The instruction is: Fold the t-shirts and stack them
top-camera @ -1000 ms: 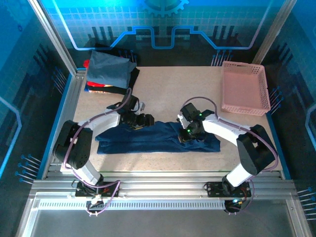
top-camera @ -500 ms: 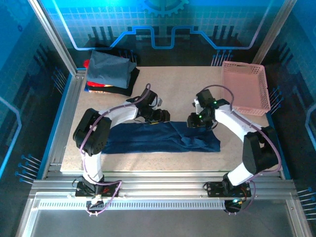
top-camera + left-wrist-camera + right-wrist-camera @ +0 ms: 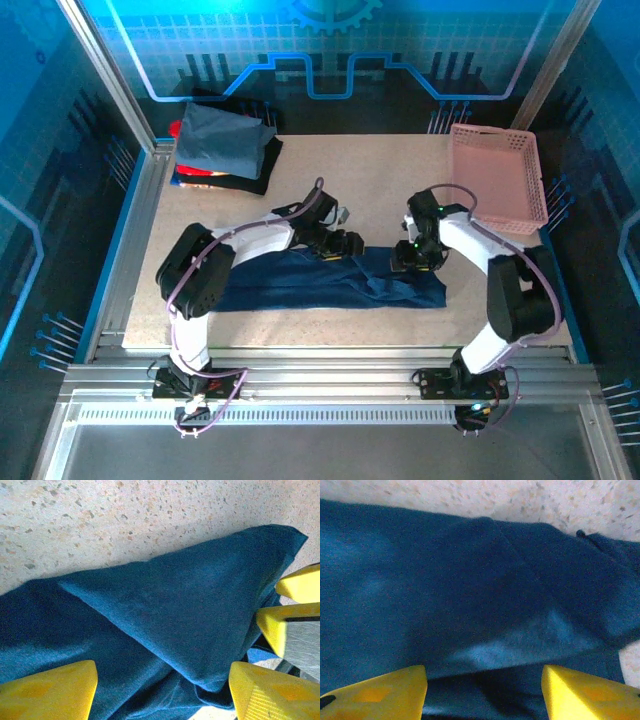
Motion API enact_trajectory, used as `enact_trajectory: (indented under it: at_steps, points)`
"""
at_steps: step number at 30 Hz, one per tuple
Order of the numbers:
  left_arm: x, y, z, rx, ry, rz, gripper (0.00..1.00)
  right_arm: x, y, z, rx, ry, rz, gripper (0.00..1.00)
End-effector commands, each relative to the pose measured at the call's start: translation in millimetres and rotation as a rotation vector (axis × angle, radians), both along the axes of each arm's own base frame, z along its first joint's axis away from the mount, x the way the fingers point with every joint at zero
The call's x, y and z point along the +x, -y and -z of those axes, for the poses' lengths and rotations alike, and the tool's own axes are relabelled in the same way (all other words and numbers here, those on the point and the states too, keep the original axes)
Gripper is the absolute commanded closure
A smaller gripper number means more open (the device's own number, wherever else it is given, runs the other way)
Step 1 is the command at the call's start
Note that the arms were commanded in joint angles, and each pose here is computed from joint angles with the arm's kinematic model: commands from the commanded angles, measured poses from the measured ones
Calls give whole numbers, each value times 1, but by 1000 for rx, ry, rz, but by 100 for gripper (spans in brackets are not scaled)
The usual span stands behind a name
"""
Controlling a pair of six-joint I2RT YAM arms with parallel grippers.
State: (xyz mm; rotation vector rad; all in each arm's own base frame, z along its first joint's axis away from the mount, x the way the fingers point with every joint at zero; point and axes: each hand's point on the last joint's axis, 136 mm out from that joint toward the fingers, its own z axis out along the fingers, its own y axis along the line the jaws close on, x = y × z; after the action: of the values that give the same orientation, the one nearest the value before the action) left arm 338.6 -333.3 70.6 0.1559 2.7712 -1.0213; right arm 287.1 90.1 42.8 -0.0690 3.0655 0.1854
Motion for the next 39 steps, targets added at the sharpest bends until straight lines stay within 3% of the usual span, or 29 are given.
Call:
enact_trajectory:
  at_steps: [1,2,4,10,17,19,23,24,28,32,36,39]
  points:
    - [-6,-11,26,44,-43,-21,29,34,12,11,-95,30,27,51]
    - [-7,-14,29,64,-42,-19,29,44,15,14,-115,32,58,69]
    - [-9,-23,36,114,-40,-22,29,61,16,10,-113,52,116,86]
    - [-20,-46,51,223,-31,-2,29,97,2,-15,-42,120,142,88]
    - [-26,-68,65,300,-36,-28,29,125,11,-10,-36,123,182,89]
    - [-27,-69,68,311,-38,-21,29,134,12,-5,-22,116,199,84]
    - [-30,-71,72,317,-50,-15,29,148,15,3,20,98,233,53]
    - [-31,-71,70,310,-50,-13,29,152,12,-2,45,115,232,49]
    - [-28,-62,49,256,-28,-7,29,147,-11,-51,174,231,172,41]
    - [-25,-49,27,170,-17,-4,28,104,-60,-94,269,295,-98,39]
    - [-22,-47,28,153,-37,-27,28,53,-93,-85,242,244,-325,41]
    - [-16,-50,32,126,-72,-78,28,32,-108,-66,235,209,-402,41]
